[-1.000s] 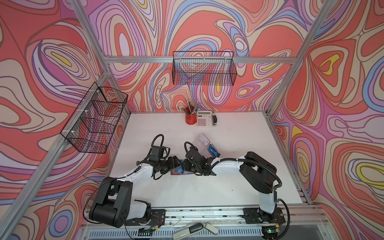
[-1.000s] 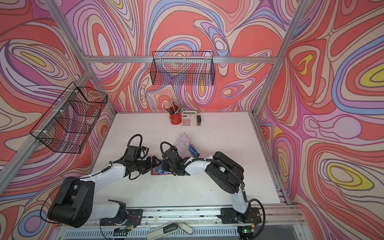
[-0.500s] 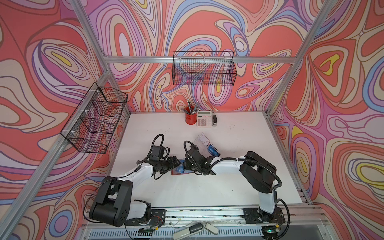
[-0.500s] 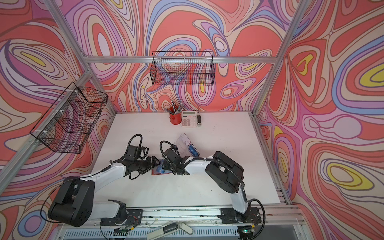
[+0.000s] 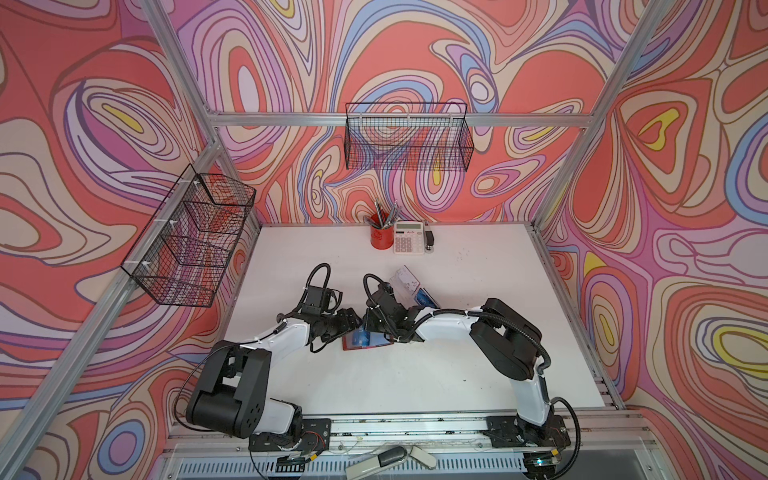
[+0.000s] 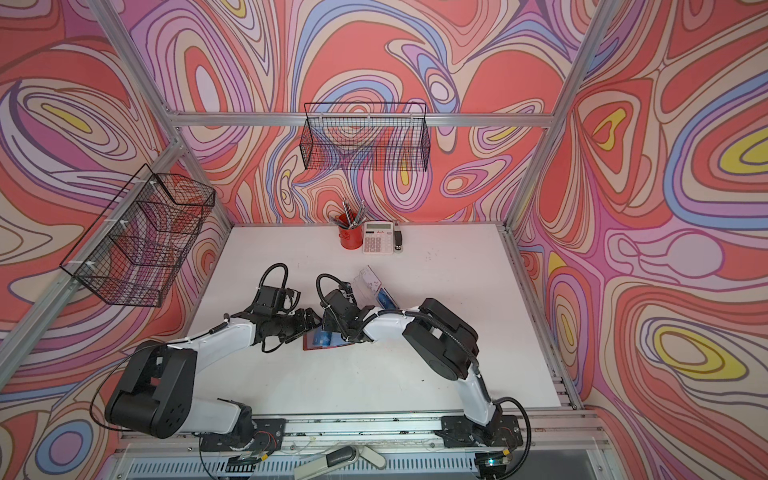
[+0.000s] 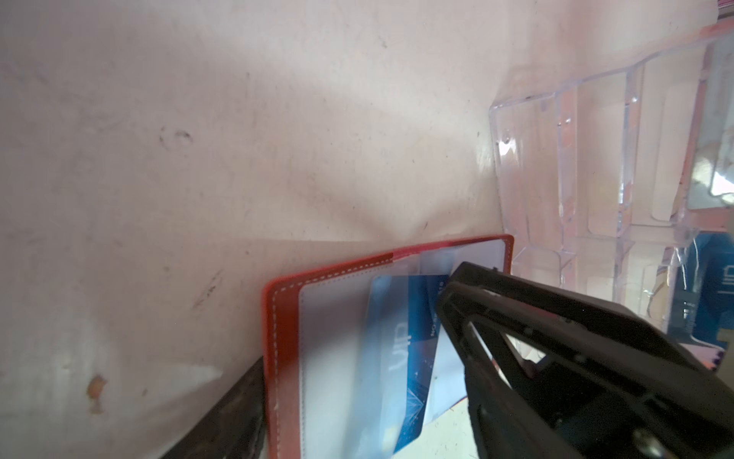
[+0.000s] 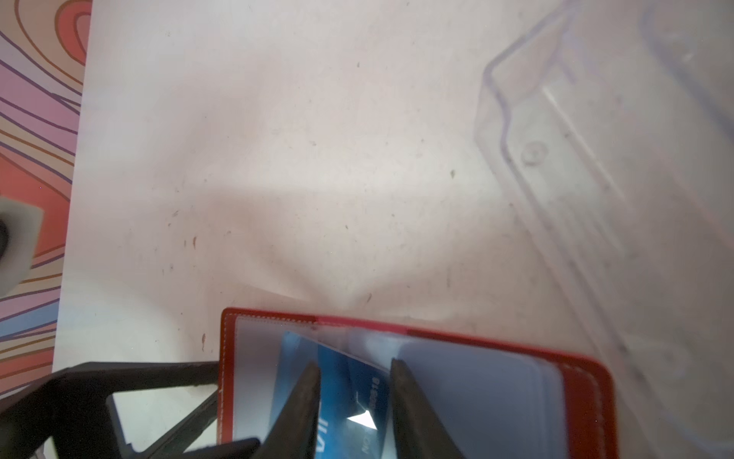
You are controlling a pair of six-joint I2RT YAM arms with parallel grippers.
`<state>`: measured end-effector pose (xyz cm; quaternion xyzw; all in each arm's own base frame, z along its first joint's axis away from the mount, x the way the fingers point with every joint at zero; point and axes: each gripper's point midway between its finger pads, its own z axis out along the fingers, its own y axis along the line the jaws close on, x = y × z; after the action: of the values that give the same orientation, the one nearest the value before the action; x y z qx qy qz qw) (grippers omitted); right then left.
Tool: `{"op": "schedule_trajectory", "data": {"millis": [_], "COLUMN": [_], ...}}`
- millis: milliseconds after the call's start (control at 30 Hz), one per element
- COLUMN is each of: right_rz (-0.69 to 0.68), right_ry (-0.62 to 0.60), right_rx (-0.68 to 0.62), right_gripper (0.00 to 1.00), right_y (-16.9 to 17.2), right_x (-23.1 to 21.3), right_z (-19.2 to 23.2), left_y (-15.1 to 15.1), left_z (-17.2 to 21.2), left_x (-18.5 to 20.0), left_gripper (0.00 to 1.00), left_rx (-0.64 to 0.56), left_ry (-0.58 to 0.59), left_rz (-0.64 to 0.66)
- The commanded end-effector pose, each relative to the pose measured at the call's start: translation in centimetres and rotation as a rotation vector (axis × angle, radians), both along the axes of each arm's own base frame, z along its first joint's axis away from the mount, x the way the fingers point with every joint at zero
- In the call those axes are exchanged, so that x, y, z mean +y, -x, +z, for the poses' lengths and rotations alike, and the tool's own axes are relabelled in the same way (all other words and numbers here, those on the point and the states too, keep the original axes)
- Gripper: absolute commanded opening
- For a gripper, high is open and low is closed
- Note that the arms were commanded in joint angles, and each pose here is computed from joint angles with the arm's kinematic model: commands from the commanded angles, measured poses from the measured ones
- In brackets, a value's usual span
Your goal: Put the credit cards into the card holder
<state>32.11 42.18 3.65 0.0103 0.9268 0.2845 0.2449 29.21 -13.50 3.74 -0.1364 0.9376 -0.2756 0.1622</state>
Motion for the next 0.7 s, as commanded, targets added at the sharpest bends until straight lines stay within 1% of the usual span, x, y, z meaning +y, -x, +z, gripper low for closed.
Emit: {"op": "schedule_trajectory", "data": {"millis": [0, 133, 400, 533, 600, 667], "right_rz": [0.020, 0.037, 0.082, 0.090, 0.063, 0.032], "right_ry": [0.009, -0.048, -0.171, -0.175, -0.146, -0.118], "right_rx": [0.045, 0.042, 0.056, 0.040, 0.014, -0.014], "right_gripper": [0.33, 0.32, 0.32, 0.32, 0.32, 0.33], "right_y": [0.6, 1.0, 2.8, 3.1, 2.8, 2.6], "right_x": [0.0, 0.6, 2.3, 2.2, 1.2, 0.1], "right_z": [-2.1, -1.2, 0.1, 1.0, 1.7, 2.6], "left_y": [0.1, -0.1, 0.0, 0.4, 0.8, 1.1], "left_z": [-0.7, -0.7, -1.4, -1.6, -2.1, -2.3], "left_x": [0.5, 0.1, -0.4, 0.5, 1.5, 2.0], "left_gripper": [0.78, 0.78, 0.75, 0.74, 0.73, 0.71], "left_rx": [0.019, 0.017, 0.046, 0.063, 0.088, 0.101], "left_ry": [-0.034, -0.017, 0.004, -0.039, -0.087, -0.108], "left_rz": [-0.003, -0.019, -0.030, -0.001, 0.027, 0.047]}}
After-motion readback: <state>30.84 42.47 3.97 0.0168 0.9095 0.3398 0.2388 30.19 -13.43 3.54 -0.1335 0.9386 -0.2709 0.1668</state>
